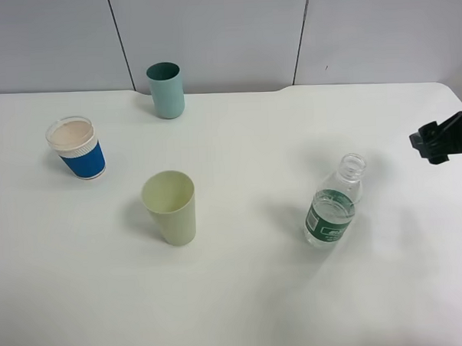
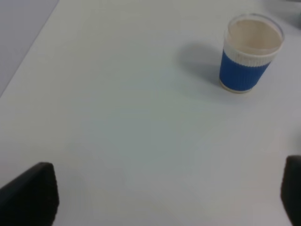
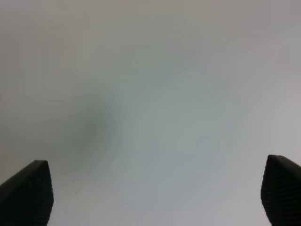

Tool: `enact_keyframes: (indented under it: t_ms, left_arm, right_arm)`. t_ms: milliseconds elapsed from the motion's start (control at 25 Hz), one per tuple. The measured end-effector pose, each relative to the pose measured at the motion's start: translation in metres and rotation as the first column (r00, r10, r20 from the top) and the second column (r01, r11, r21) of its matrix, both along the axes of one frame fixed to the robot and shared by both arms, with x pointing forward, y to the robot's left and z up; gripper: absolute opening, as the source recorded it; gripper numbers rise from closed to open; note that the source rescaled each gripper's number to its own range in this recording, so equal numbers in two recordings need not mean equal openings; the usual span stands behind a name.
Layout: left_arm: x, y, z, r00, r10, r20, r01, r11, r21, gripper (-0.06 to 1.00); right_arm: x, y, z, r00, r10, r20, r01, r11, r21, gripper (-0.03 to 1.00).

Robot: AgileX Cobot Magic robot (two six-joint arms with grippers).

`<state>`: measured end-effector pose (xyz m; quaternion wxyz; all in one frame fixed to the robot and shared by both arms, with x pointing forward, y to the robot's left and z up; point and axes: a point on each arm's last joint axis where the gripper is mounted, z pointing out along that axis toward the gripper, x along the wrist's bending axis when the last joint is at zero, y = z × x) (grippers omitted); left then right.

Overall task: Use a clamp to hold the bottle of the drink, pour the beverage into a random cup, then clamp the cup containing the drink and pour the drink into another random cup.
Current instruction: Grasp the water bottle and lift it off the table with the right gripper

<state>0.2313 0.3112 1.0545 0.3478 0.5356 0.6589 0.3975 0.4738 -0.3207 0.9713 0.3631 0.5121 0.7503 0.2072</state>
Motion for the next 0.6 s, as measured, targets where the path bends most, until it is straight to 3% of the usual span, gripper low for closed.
enact_keyframes:
  t_ms: [120, 320, 600]
  left_arm:
    - [0.0, 0.0, 0.0, 1.0, 0.0, 0.0, 0.0, 1.0, 0.0, 0.87]
    - [0.0, 0.0, 0.0, 1.0, 0.0, 0.0, 0.0, 1.0, 0.0, 0.87]
    - [0.0, 0.0, 0.0, 1.0, 0.0, 0.0, 0.0, 1.0, 0.0, 0.87]
  right_arm:
    - [0.004, 0.005, -0.011, 0.999, 0.03, -0.043, -0.03, 1.0, -0.001, 0.73]
    - [0.009, 0.021, -0.024, 0.982, 0.171, -0.084, -0.175, 0.984, -0.045, 0.73]
    - [-0.007, 0.036, -0.053, 0.919, 0.366, -0.147, -0.375, 0.926, -0.037, 0.73]
